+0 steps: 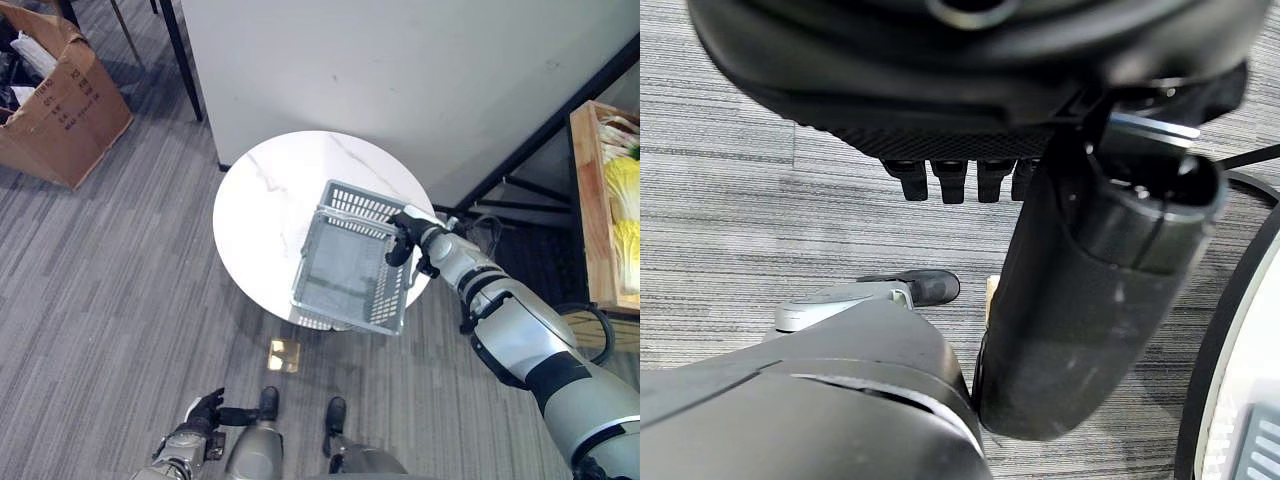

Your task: Get the vegetables into the basket

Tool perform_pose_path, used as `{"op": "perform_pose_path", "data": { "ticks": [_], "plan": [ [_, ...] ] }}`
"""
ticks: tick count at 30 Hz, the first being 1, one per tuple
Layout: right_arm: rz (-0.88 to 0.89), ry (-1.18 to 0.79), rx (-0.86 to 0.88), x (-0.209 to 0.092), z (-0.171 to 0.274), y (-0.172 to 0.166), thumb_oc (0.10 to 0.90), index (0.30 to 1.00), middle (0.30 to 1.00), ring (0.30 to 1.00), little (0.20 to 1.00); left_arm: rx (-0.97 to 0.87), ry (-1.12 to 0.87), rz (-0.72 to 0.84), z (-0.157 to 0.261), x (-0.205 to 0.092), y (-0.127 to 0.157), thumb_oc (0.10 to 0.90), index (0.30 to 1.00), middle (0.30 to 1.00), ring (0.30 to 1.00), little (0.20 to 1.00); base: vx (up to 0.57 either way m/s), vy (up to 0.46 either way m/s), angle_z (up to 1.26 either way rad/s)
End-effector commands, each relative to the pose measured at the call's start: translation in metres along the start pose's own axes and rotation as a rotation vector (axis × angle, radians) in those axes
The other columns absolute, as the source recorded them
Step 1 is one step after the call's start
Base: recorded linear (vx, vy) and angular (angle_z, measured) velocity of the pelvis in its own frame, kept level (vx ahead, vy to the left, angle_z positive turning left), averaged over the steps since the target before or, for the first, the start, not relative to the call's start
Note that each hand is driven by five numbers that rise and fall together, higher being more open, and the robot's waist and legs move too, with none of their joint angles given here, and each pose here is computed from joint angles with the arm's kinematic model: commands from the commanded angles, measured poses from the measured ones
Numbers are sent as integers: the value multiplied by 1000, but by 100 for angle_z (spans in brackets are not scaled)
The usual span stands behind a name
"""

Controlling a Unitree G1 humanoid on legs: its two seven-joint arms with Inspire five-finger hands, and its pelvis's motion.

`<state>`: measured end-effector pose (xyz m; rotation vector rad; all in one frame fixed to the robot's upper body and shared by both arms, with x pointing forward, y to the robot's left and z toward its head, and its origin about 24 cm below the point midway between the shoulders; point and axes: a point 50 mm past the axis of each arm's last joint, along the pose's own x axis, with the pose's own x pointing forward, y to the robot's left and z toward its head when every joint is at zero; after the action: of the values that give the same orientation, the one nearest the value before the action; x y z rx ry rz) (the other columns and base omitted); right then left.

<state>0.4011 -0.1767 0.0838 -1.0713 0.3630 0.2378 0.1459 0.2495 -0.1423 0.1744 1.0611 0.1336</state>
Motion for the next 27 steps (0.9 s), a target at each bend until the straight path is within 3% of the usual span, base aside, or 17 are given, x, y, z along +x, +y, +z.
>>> {"op": "perform_pose_path", "data": {
  "ticks": [1,14,21,27],
  "plan": [
    [-141,-92,43,-4,28,-42,400,300,300,300,300,76,91,19,-22,-4,8,900,1000,1000,1000,1000,-19,-9,4],
    [-47,-214,114,-7,24,-18,400,300,300,300,300,70,157,-11,-43,-9,4,900,1000,1000,1000,1000,-12,5,-7],
    [-15,-256,162,-26,-18,-6,400,300,300,300,300,72,226,-48,-66,-15,-2,900,1000,1000,1000,1000,-19,2,-16],
    [-64,-202,292,-58,-82,2,400,300,300,300,300,58,244,-63,-74,-18,-5,900,1000,1000,1000,1000,-13,-6,-12]
  ]
}}
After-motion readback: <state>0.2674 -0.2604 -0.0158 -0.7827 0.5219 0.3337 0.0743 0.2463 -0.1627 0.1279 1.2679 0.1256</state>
